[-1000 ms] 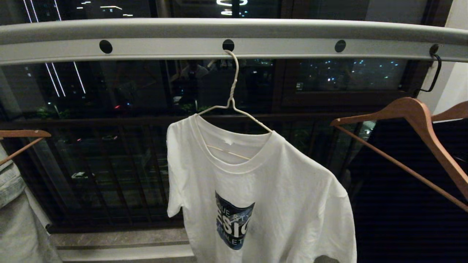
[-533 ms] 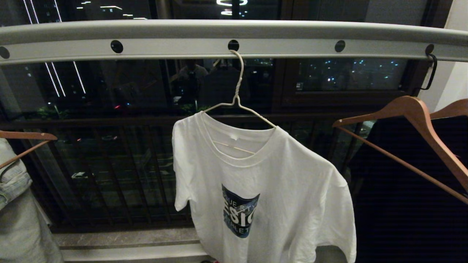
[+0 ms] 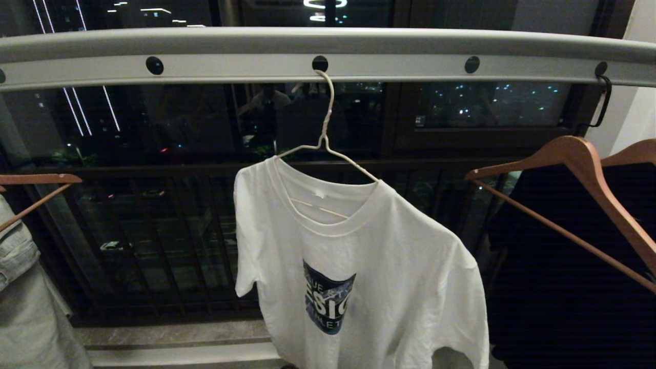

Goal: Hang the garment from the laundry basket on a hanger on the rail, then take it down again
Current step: Take the clothes off the clothes rack

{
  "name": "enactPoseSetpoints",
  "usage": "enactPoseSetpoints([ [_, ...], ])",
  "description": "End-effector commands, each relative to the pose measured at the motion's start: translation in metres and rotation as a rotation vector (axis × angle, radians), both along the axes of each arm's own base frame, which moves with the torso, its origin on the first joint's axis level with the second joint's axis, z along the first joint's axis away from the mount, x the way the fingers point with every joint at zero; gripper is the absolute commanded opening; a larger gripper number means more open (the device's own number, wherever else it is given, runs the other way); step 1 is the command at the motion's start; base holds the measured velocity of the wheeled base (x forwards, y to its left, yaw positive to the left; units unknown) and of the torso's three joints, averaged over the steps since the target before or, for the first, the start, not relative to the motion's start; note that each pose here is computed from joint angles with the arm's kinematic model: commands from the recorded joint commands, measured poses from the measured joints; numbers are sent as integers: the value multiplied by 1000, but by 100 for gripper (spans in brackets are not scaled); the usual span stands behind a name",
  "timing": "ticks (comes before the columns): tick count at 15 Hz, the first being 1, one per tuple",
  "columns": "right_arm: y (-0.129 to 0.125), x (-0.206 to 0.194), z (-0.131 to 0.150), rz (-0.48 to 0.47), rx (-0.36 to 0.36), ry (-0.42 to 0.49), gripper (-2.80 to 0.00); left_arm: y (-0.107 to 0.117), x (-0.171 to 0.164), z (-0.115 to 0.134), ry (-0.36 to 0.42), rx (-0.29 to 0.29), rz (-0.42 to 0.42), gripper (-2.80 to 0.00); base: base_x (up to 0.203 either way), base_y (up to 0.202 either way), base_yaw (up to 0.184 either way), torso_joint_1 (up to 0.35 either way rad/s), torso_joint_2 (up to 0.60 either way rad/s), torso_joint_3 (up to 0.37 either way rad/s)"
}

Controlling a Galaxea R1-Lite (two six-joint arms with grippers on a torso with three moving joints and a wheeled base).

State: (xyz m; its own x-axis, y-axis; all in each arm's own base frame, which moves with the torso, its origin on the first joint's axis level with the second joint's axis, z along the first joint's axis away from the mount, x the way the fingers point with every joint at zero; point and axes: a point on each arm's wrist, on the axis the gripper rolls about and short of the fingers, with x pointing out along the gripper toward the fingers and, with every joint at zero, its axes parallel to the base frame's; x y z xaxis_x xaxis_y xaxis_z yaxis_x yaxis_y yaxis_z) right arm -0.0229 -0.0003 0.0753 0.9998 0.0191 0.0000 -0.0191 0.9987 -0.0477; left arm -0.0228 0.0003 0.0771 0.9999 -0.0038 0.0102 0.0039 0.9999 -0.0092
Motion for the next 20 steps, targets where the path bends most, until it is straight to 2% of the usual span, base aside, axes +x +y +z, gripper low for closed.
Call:
enactPoseSetpoints([
  [1,0,0,0,0,-1,2,-280,0,0,0,-1,-2,1,-280,0,0,0,0,0,0],
  [20,0,0,-1,5,-21,9,-280,0,0,0,-1,-2,1,-280,0,0,0,0,0,0],
])
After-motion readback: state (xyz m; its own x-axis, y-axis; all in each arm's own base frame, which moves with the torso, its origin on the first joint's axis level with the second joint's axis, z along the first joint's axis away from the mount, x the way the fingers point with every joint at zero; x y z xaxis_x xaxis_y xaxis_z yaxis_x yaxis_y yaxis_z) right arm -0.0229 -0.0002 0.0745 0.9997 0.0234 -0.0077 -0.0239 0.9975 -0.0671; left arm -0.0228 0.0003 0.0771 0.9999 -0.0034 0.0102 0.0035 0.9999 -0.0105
